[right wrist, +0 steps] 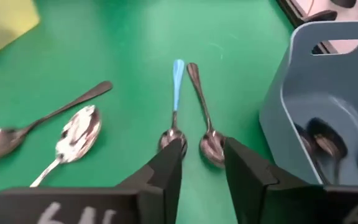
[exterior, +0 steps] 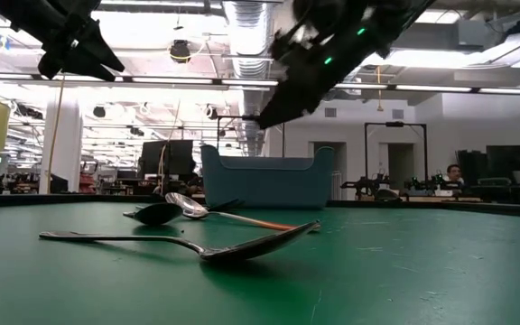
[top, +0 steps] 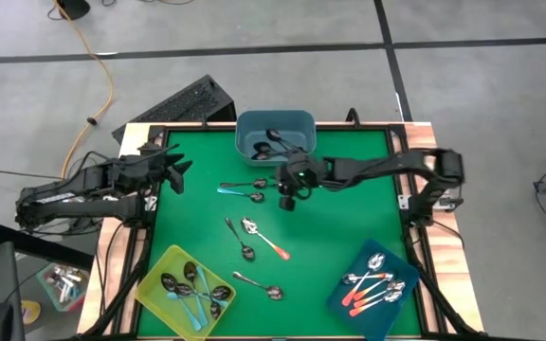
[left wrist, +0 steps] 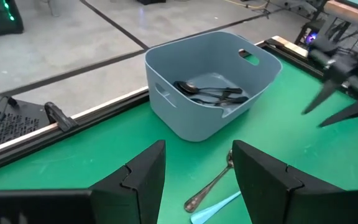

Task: Sort silverware by color (type)
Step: Put the black spoon into the blue bin

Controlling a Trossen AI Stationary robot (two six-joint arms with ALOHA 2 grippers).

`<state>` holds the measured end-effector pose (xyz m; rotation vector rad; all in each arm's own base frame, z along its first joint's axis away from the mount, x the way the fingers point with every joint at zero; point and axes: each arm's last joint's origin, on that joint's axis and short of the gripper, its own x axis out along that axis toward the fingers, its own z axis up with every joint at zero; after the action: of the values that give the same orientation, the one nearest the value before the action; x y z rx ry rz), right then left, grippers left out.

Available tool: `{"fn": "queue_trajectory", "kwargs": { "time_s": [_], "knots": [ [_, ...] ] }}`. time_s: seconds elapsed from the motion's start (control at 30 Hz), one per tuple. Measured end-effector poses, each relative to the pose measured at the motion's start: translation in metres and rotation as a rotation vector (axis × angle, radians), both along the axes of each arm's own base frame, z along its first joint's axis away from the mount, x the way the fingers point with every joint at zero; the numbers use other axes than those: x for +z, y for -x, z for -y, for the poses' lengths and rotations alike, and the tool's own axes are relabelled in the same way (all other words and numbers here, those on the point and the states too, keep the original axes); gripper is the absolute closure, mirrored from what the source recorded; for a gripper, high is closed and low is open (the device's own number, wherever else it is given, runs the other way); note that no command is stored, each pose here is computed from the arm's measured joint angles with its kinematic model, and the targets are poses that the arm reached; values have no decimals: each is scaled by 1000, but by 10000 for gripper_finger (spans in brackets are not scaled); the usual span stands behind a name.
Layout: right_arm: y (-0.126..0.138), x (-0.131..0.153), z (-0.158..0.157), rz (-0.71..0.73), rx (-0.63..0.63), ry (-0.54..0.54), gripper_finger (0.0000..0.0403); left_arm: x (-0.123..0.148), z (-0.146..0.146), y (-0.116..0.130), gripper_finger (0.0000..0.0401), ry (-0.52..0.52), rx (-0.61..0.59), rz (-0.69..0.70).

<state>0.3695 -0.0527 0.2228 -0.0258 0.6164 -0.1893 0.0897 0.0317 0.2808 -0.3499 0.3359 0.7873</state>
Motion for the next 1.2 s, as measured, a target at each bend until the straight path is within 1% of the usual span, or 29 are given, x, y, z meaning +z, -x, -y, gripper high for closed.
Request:
{"fn": "queue_trajectory", "kwargs": {
  "time_s": [0.17,0.37,0.57,0.73,0.87,0.97,1.1,1.2],
  "knots": [
    [-30,-17,16,-17,-75,-68,255,0,0,0,231,1,-6,-2],
    [-61,-19,33,-3,-65,-13,267,0,0,0,231,-8,-1,-8],
    [-79,-34,34,-75,-45,-32,278,0,0,0,231,-6,-5,-11],
    [-79,-47,21,-168,3,-63,278,-2,0,1,231,-2,-5,-25],
    [-75,-51,12,-239,40,-31,278,-2,0,1,231,-1,-5,-29],
    [-73,-53,14,-274,31,-9,278,-2,0,1,231,-5,2,-29],
    [-67,-56,18,-336,11,-10,278,-2,0,1,231,-5,6,-28],
    [-66,-58,21,-337,11,-1,278,-2,0,1,231,-4,6,-27]
  ]
}}
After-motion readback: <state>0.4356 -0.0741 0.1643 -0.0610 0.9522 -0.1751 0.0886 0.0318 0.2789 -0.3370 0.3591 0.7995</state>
